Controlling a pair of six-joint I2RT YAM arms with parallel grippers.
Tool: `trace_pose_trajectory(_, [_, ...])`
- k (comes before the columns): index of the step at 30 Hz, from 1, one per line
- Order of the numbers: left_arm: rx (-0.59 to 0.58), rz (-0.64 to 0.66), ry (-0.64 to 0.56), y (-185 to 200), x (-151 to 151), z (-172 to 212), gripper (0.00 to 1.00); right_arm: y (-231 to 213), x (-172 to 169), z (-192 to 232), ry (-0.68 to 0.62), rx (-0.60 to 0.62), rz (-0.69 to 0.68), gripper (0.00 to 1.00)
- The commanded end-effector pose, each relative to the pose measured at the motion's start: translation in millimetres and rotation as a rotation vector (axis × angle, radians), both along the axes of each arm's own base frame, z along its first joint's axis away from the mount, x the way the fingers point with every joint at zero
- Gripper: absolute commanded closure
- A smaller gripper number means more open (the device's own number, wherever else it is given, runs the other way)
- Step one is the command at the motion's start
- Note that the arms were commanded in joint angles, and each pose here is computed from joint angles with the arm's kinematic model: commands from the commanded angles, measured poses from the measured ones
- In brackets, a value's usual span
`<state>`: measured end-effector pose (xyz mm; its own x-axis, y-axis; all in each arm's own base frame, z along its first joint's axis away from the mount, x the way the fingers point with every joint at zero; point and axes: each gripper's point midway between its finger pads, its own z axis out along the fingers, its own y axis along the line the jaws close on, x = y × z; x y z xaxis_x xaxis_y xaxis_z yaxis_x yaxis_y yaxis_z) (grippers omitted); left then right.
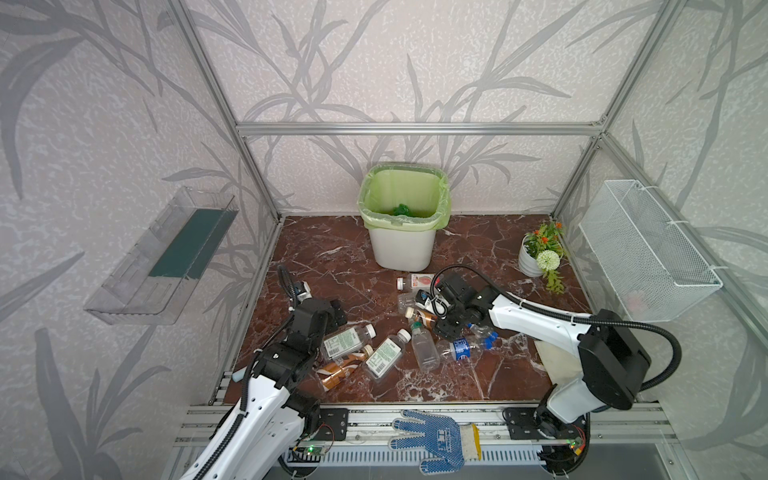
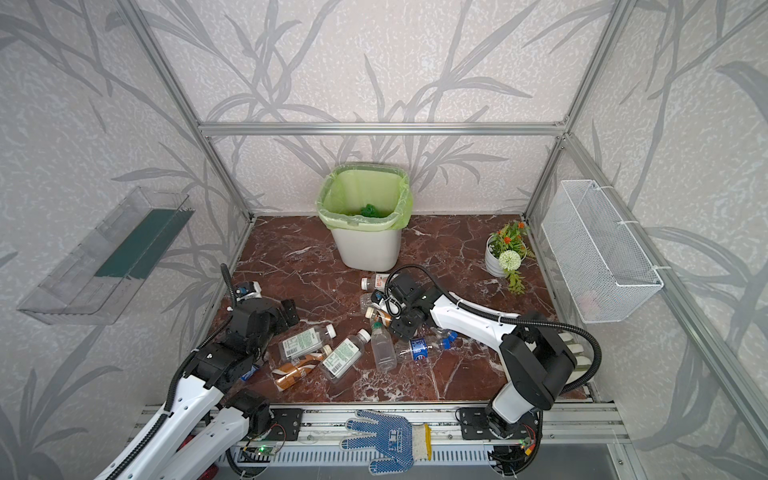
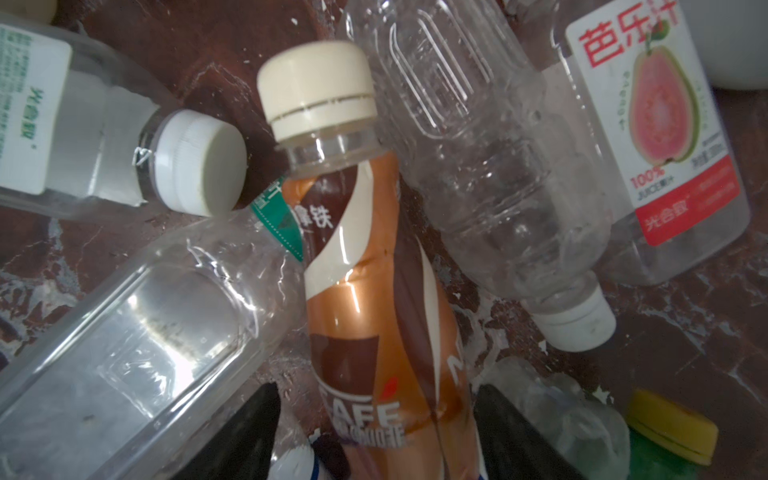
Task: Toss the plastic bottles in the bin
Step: 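Grasp the brown coffee bottle with the right gripper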
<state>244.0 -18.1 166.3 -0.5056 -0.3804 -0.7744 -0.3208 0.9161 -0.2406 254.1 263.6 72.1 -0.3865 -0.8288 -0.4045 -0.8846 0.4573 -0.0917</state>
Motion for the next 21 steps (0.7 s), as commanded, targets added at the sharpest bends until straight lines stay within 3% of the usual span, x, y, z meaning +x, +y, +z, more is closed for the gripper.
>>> trace_pose_trajectory(1, [0.0, 0.014, 0.005, 2.8, -1.3, -5.0, 0.01, 1.4, -1.1, 0.1, 0.004, -0.048, 0.032, 0.24])
trace_pose_trajectory(14, [-0.003, 0.006, 0.018, 1.1, -1.0, -13.3, 0.01, -0.1, 5.6, -11.3, 0.011, -0.14, 0.026, 0.27])
trace_pose_trajectory(21, [-0.006, 0.004, 0.02, 0.6, 0.1, -14.4, 0.01, 1.3, 5.6, -20.9, 0.028, -0.165, 0.031, 0.35])
